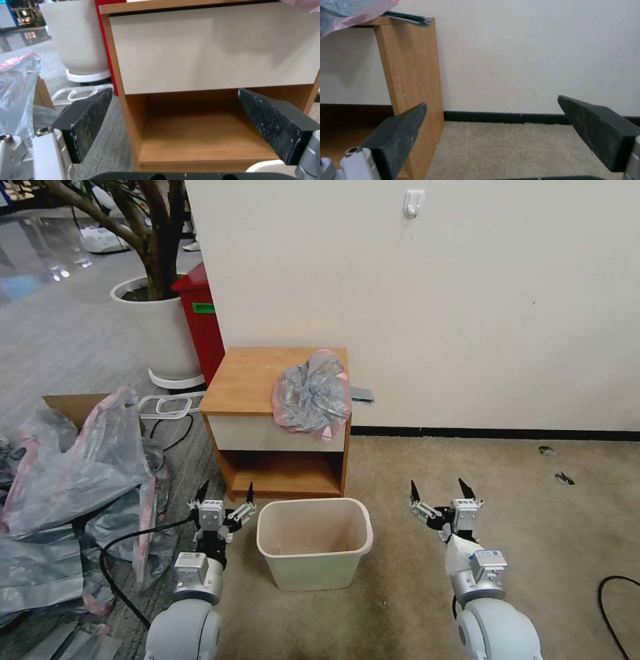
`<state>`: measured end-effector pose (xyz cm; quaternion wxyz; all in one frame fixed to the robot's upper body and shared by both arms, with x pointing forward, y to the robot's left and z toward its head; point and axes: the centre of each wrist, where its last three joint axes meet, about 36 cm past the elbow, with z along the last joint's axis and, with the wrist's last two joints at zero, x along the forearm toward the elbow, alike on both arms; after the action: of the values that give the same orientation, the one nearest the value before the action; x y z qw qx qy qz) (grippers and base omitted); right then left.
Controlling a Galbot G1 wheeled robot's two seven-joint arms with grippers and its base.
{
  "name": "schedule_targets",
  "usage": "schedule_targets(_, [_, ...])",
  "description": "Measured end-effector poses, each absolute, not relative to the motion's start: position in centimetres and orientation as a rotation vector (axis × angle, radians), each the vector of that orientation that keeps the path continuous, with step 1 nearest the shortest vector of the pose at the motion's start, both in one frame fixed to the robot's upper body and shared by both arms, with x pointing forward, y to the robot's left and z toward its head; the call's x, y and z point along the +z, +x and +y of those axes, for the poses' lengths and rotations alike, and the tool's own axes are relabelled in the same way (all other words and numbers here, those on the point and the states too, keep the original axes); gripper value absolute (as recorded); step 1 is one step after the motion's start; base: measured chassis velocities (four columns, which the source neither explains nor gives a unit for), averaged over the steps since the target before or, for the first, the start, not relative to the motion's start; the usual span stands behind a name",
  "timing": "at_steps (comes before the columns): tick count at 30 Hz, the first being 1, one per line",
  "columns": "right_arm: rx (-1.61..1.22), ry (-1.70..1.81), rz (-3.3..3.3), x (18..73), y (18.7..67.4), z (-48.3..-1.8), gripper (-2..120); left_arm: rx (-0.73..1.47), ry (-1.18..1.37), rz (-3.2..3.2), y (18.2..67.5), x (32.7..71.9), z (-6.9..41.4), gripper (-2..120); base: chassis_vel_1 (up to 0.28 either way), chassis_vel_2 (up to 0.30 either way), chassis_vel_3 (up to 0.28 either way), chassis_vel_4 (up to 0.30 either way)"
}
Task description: Pick up the garbage bag from the table and place it over the trash can.
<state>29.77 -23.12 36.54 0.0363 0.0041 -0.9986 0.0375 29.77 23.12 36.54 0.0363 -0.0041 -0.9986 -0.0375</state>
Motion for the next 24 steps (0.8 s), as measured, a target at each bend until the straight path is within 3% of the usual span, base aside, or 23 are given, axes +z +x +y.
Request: schedule_targets(24, [0.115,0.013,-3.067,36.54,29.77,-23.12,100,-0.115,-0.013,-3.067,29.78,36.54,23.12,95,0.000,0.000,0.000,0.000])
